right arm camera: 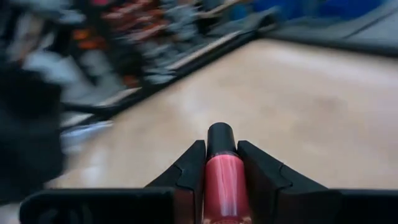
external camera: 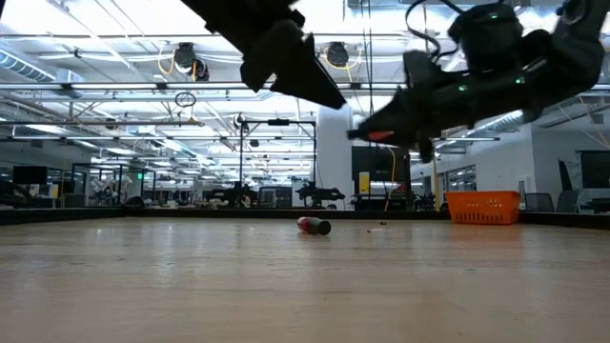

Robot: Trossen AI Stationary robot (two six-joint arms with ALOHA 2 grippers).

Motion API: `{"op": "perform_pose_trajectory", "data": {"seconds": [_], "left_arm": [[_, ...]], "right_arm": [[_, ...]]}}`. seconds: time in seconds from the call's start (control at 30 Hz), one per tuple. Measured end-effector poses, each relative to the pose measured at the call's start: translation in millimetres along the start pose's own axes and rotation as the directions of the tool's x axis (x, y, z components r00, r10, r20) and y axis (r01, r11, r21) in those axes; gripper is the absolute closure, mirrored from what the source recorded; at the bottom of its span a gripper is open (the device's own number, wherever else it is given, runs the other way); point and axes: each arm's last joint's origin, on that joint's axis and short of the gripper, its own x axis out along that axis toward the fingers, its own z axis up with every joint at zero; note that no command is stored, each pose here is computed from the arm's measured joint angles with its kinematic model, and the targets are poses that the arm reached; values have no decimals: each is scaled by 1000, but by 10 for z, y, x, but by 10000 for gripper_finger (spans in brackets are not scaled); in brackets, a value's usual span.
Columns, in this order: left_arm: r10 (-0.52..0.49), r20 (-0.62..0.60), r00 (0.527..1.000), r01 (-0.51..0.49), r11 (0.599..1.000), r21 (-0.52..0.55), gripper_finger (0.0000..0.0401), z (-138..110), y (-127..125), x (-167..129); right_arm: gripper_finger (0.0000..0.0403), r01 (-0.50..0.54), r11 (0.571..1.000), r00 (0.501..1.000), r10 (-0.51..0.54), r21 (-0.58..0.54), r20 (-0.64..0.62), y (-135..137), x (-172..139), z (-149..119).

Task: Pick & Place Nail Polish
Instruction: Put the pink nail polish bottle into the orange basket

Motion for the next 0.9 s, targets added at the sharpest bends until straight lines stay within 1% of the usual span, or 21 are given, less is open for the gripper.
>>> {"op": "perform_pose_trajectory", "data": {"seconds": [0.07, 0.13, 0.2, 0.23, 0.33, 0.43, 0.47, 0.57, 0.63, 0.7, 0.77, 0.83, 0.9], "left_arm": [[-103, 24, 994, 104, 993, -49, 277, -15, 33, 45], [-199, 59, 978, 204, 974, -101, 277, -25, 87, 95], [-265, 88, 960, 275, 950, -148, 277, -45, 149, 145], [-284, 103, 953, 298, 939, -170, 277, -66, 179, 172], [-281, 148, 948, 310, 921, -235, 277, -137, 282, 258], [-241, 200, 950, 297, 896, -330, 277, -212, 364, 339], [-226, 217, 950, 295, 881, -371, 277, -232, 380, 364], [-211, 217, 953, 291, 837, -464, 277, -302, 394, 435], [-212, 209, 955, 290, 819, -495, 277, -327, 395, 464], [-206, 218, 954, 291, 810, -508, 277, -332, 377, 496], [-210, 213, 954, 292, 812, -506, 277, -335, 368, 503], [-212, 213, 954, 293, 811, -506, 277, -337, 360, 502], [-213, 211, 954, 293, 811, -506, 277, -338, 358, 501]], "right_arm": [[337, 112, 993, 994, -111, -49, 23, -49, -144, 41], [337, 230, 969, 973, -226, -92, 57, -88, -288, 92], [337, 354, 927, 935, -348, -125, 72, -155, -445, 97], [337, 420, 897, 908, -412, -138, 79, -193, -515, 88], [337, 566, 813, 824, -554, -137, 119, -291, -721, 61], [337, 668, 733, 744, -653, -131, 141, -401, -892, -26], [337, 698, 705, 716, -681, -126, 154, -436, -934, -47], [337, 763, 639, 644, -739, -97, 196, -535, -1028, -77], [337, 791, 604, 610, -767, -94, 200, -611, -1059, -89], [337, 819, 567, 572, -797, -87, 194, -689, -1077, -86], [337, 845, 529, 535, -826, -83, 181, -760, -1090, -81], [337, 857, 510, 515, -844, -74, 151, -834, -1097, -84], [337, 860, 507, 510, -852, -57, 122, -895, -1102, -84]]}}
